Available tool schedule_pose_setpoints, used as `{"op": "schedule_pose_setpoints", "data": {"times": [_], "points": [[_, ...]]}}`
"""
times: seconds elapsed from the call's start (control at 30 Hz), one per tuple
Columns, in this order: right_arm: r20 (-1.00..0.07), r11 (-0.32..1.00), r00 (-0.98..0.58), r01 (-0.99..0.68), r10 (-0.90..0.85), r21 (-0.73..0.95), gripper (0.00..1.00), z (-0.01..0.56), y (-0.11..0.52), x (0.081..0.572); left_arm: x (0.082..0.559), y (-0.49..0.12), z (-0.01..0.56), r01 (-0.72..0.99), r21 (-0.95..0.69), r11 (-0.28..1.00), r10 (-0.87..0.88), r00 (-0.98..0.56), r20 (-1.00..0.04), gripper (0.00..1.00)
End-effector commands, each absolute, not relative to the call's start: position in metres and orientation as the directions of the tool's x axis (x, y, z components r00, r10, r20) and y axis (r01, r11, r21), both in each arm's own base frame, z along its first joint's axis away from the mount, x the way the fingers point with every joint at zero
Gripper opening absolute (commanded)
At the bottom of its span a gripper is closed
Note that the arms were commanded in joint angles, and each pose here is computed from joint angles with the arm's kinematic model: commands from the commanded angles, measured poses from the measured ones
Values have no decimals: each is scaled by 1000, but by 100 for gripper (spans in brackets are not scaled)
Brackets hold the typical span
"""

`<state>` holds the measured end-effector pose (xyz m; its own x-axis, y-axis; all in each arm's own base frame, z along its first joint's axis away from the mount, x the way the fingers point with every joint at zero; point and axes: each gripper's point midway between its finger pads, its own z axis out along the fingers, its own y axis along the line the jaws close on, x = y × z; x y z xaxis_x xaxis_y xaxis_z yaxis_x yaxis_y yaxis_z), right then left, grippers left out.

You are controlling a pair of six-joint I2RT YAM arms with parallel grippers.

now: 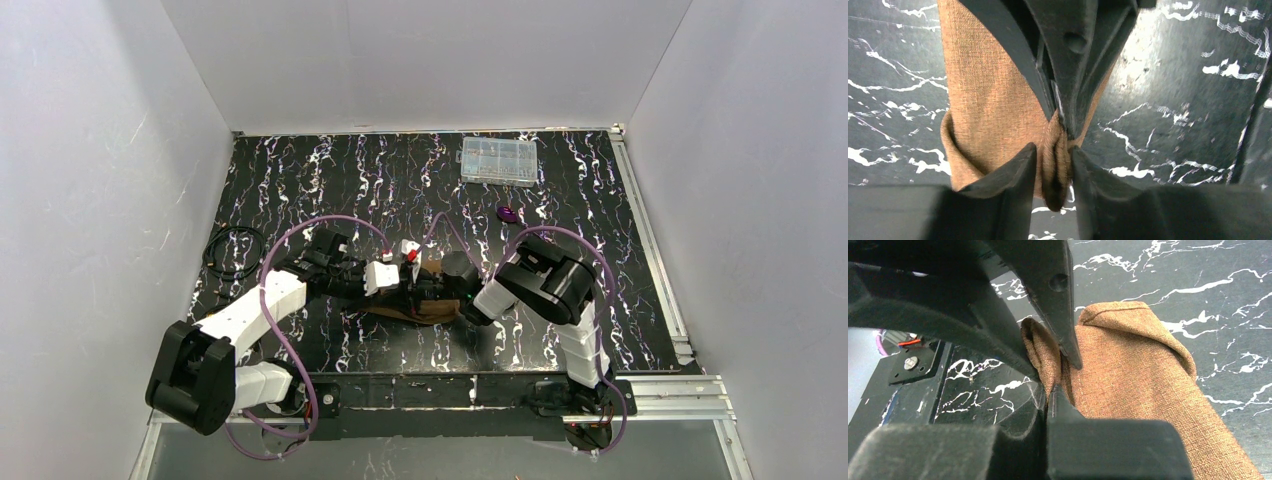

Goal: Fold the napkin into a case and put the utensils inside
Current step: Stuff the top corner of the smaller-rectangle-folded napkin into the folded napkin.

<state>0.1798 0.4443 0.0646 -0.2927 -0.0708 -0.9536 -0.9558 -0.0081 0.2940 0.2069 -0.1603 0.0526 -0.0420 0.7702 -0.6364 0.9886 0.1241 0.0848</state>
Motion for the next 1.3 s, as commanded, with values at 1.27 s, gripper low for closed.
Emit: {"op": "schedule_pose_setpoints", "data": {"times": [1.27], "points": [[-746,47,-653,-756,-133,653,1,70,439,164,265,-140,32,914,166,369,781,-209,-589,27]]}}
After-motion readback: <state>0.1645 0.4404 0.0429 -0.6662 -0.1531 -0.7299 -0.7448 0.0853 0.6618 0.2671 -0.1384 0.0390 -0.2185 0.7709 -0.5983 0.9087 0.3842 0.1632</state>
